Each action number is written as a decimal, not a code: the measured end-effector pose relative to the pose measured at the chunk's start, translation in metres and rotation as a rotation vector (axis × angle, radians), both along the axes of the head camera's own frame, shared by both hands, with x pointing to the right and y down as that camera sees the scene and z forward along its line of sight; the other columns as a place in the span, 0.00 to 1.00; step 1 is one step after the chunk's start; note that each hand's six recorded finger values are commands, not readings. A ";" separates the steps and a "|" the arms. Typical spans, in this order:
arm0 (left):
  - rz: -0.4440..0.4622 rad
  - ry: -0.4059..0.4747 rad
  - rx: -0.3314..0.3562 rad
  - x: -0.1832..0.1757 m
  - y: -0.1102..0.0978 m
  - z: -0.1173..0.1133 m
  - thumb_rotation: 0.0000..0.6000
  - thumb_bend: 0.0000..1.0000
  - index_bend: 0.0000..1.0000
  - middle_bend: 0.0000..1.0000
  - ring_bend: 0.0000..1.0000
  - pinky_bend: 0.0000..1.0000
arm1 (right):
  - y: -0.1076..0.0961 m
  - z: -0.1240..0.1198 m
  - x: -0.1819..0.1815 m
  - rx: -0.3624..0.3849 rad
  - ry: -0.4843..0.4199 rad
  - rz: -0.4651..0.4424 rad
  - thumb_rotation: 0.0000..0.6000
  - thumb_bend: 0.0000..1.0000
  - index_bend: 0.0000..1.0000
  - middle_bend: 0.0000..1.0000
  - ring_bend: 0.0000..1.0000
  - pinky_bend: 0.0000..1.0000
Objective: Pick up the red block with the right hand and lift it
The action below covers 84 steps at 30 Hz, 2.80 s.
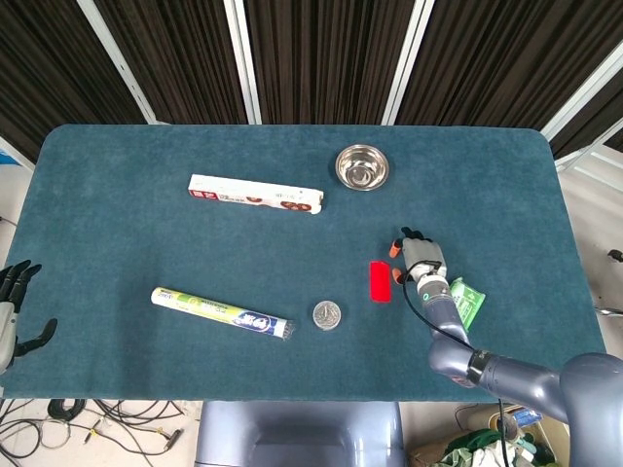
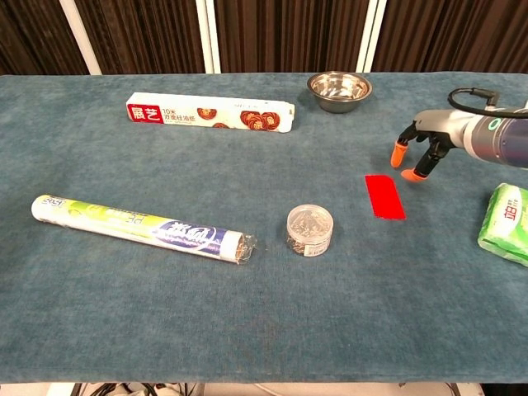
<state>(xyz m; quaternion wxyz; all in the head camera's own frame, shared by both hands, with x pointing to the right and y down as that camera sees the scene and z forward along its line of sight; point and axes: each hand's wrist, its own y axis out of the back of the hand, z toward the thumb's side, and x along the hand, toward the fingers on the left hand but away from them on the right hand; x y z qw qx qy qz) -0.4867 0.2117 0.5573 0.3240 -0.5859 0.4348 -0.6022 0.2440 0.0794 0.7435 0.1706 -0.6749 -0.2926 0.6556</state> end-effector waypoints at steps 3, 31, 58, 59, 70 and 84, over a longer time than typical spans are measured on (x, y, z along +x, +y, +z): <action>-0.003 0.003 0.008 -0.001 0.000 -0.001 1.00 0.31 0.12 0.07 0.04 0.03 | 0.002 0.001 0.001 -0.009 -0.005 0.008 1.00 0.35 0.41 0.04 0.06 0.14; -0.008 0.005 0.008 0.001 -0.001 -0.001 1.00 0.31 0.13 0.07 0.04 0.03 | 0.007 0.012 -0.012 -0.033 -0.016 -0.015 1.00 0.35 0.41 0.04 0.06 0.14; -0.019 0.004 0.008 -0.001 0.000 -0.001 1.00 0.31 0.13 0.07 0.04 0.03 | 0.013 0.011 -0.024 -0.033 -0.035 -0.021 1.00 0.35 0.46 0.04 0.06 0.14; -0.019 0.004 0.009 -0.001 0.000 -0.001 1.00 0.31 0.13 0.07 0.04 0.03 | 0.012 0.011 -0.023 -0.029 -0.034 -0.019 1.00 0.35 0.47 0.04 0.06 0.14; -0.024 0.000 0.012 -0.002 0.000 -0.001 1.00 0.31 0.14 0.07 0.04 0.03 | 0.010 0.018 -0.019 -0.013 -0.014 0.017 1.00 0.35 0.49 0.05 0.06 0.14; -0.037 0.003 0.013 -0.002 -0.002 -0.002 1.00 0.31 0.14 0.07 0.04 0.03 | 0.013 0.026 -0.027 -0.014 -0.019 0.022 1.00 0.35 0.56 0.07 0.07 0.14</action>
